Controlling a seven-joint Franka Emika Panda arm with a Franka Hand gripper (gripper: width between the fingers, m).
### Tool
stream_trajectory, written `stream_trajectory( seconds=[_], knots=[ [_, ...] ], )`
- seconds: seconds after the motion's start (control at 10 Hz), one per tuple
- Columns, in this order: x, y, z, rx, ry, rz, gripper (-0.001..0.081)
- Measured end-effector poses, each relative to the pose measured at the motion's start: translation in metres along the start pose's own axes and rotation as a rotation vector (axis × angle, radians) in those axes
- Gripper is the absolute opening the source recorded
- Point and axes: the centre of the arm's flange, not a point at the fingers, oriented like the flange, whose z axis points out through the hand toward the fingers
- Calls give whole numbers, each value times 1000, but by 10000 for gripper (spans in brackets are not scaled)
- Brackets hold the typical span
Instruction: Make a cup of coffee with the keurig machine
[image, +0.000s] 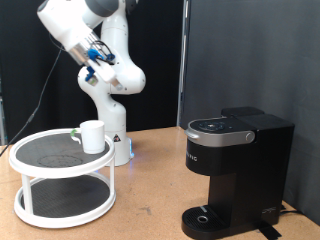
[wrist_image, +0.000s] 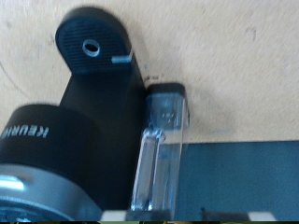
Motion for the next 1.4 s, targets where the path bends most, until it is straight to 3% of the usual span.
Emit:
stream_trajectory(
  seconds=[0.2, 0.4, 0.8, 1.0, 1.4],
  knots=[
    [26, -3, -19, 30, 38, 36, 0],
    [54, -7, -35, 25, 97, 43, 0],
    [91, -19, -62, 19, 65, -11, 0],
    [100, -28, -57, 16, 57, -20, 0],
    [118, -50, -18, 50, 76, -25, 0]
  ],
)
